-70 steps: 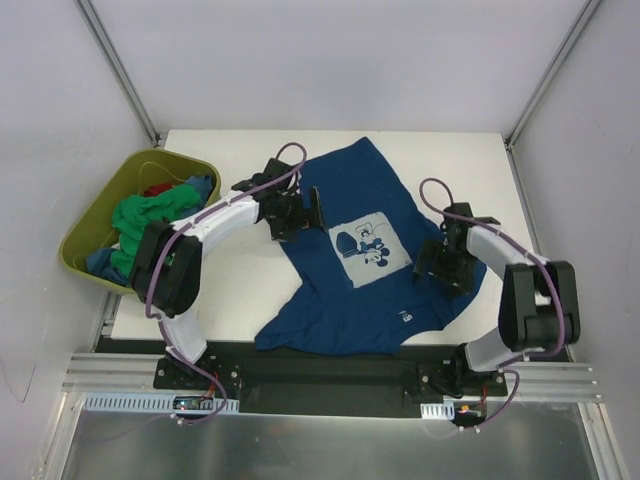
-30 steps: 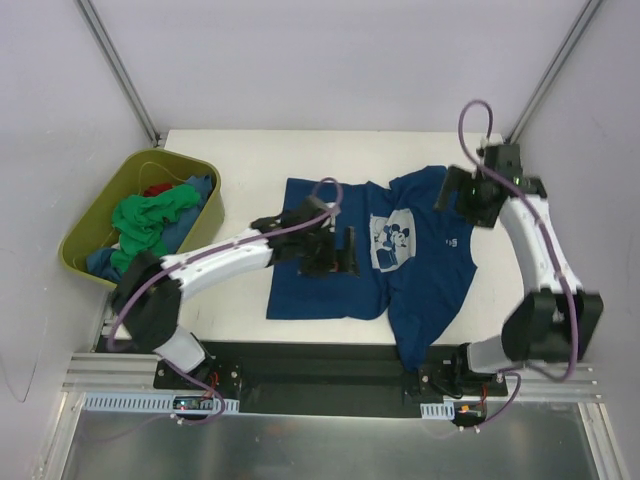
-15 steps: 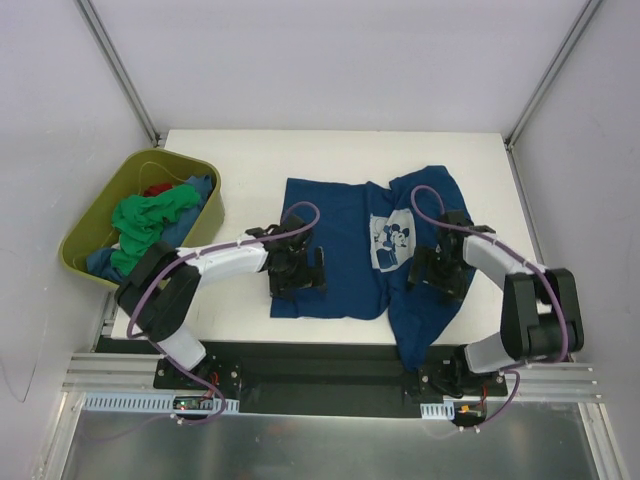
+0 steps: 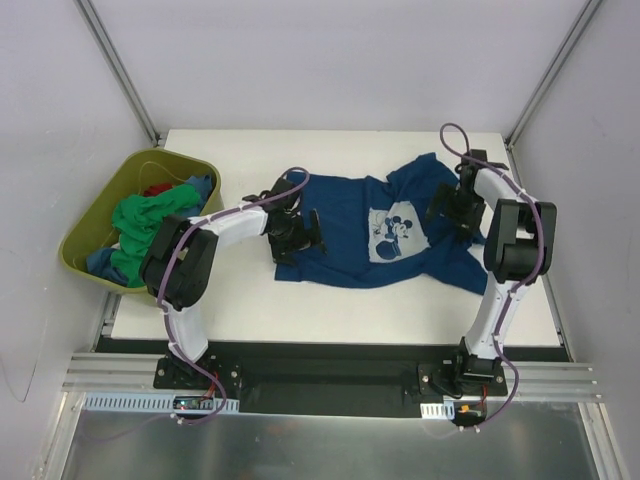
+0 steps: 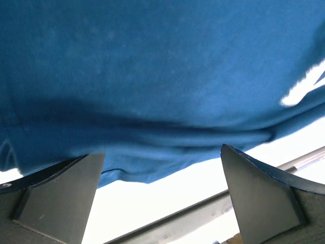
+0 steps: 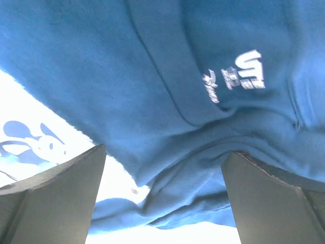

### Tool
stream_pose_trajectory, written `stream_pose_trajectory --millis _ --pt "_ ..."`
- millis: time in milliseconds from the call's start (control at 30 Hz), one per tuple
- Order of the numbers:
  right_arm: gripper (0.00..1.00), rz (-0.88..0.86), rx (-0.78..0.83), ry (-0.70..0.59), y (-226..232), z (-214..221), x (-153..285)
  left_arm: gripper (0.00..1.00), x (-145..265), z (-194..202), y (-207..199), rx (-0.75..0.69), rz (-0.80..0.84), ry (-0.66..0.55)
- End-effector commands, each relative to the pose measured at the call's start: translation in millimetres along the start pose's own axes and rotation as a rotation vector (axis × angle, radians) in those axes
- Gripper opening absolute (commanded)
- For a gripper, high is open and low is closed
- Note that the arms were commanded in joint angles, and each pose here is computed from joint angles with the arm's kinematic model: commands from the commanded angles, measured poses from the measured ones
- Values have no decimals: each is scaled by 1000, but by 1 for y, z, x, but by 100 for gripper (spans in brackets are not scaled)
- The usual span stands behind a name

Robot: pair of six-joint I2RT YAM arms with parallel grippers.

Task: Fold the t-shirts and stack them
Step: Flatten out the tshirt

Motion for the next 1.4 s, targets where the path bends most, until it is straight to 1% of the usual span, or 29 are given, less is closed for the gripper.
stream_pose_trajectory --millis 0,33,67,100,133,167,200,233,300,367,500,567,600,633,700,733,767,800,900,933,1000,1100,1167,1200,1233,1300,1333,1367 --pt "97 -38 69 -95 5 -12 35 99 16 -8 -6 -103 18 -77" --pt "97 -49 75 -118 5 -7 41 99 31 -6 -9 -113 30 -119" --pt "97 -30 97 -76 -4 13 33 99 38 -5 -7 -114 13 -155" --pt "97 -41 95 -127 -7 22 52 99 40 4 3 -105 -11 -155" --pt "97 -33 92 -142 -11 31 56 99 56 9 2 -112 6 -200" --pt "97 0 80 -144 -19 42 57 99 61 14 7 -107 -8 -222" --pt "97 13 74 -139 -29 63 59 99 60 24 19 -96 -33 -210" --pt "97 18 63 -130 -34 74 58 99 70 31 20 -96 -18 -236" --pt "97 11 25 -101 -46 96 55 99 67 45 37 -76 -54 -220" --pt "97 14 7 -100 -53 102 53 99 66 59 50 -57 -72 -201" --pt "99 10 -5 -80 -53 101 50 99 59 67 63 -27 -108 -176" --pt "94 3 0 -102 -50 89 51 99 54 66 66 -9 -121 -160" --pt "92 19 -4 -79 -50 85 47 99 51 65 68 1 -131 -149" --pt "89 36 -4 -103 -49 75 51 99 50 64 68 6 -135 -144" --pt "84 60 -1 -79 -50 66 43 95 47 61 68 11 -145 -139" --pt "76 64 -6 -71 -51 62 41 91 46 60 69 16 -152 -138" --pt "74 68 -9 -59 -51 56 37 87 45 59 69 18 -155 -137" --pt "73 72 -14 -51 -52 54 34 81 42 59 71 23 -164 -128" --pt "69 83 -31 -23 -56 48 24 68 36 58 74 36 -183 -113" --pt "68 86 -37 -15 -58 47 22 65 35 57 74 39 -188 -110" --pt "66 88 -40 -3 -59 48 18 62 30 58 76 51 -199 -92" --pt "62 92 -40 4 -60 50 14 62 24 56 79 61 -219 -86" --pt "56 91 -41 1 -60 50 13 59 20 52 82 62 -250 -99" --pt "49 79 -42 13 -60 53 12 56 20 51 82 55 -248 -94" --pt "44 74 -43 20 -60 55 10 52 20 49 80 54 -241 -94" --pt "35 63 -41 27 -60 60 9 50 18 48 80 64 -241 -90" --pt "33 66 -43 29 -61 63 9 46 16 48 81 70 -250 -88" --pt "30 61 -44 18 -61 64 10 44 14 49 83 74 -258 -83"
Point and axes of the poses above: each gripper's point midway between its finger pads, its own x axis back along the fingers, its own y axis along the line the jaws close on, z = x × y, the point moved 8 cm from there along x, back along the fingers, and after that the axes turned 1 degree about -x, right-handed, at the moved point
